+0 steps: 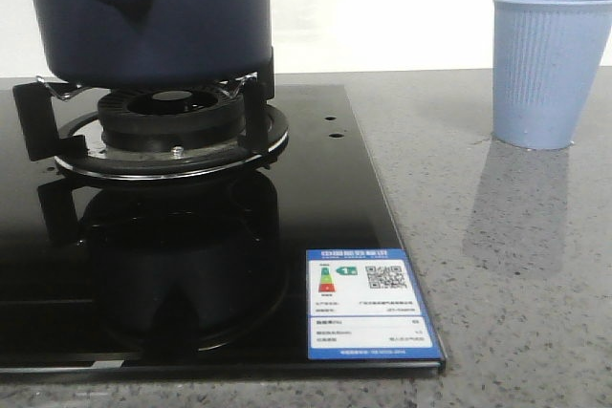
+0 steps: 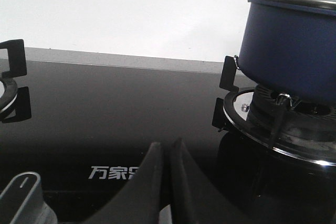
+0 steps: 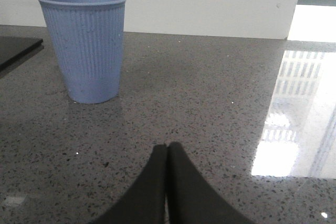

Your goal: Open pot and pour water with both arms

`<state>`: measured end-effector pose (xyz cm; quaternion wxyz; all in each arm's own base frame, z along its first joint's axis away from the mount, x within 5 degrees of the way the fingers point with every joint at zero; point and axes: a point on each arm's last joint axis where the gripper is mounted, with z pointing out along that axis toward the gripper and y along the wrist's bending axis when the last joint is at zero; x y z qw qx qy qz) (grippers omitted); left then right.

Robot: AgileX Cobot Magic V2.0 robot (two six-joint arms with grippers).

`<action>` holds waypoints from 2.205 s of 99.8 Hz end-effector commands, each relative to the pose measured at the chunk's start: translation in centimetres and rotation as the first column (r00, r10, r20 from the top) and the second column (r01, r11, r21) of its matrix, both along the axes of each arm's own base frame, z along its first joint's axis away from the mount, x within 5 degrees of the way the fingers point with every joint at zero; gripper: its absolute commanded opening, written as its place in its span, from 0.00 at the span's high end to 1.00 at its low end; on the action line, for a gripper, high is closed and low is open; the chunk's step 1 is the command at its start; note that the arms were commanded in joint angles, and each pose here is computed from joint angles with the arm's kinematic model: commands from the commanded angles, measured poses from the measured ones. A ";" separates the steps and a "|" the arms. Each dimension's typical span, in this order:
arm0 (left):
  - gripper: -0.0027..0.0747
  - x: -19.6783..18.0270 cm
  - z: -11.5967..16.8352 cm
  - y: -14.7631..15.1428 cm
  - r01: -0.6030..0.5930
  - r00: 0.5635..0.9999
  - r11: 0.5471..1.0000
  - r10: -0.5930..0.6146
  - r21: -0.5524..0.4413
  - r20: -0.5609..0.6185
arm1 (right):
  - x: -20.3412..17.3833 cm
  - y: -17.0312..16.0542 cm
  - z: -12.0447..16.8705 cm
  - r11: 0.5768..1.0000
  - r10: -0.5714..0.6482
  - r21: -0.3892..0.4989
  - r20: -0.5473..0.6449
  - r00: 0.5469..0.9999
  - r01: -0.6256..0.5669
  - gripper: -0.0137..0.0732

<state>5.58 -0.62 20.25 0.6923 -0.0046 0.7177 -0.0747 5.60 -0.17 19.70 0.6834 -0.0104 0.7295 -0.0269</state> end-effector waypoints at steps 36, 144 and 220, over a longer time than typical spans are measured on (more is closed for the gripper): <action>0.99 -0.1 0.3 0.1 -0.009 0.997 1.000 0.011 -0.026 0.080 | -0.1 0.0 0.2 1.000 0.004 -0.009 0.079 0.997 -0.003 0.91; 0.99 -0.2 1.0 0.2 -0.013 0.989 0.998 0.023 -0.069 0.149 | -0.1 0.1 0.8 0.996 0.003 0.084 0.150 0.989 -0.015 0.91; 0.99 -1.2 7.3 0.3 0.030 0.959 0.975 0.034 -0.222 0.282 | -0.4 0.5 5.2 0.926 0.026 0.371 0.137 0.990 -0.075 0.91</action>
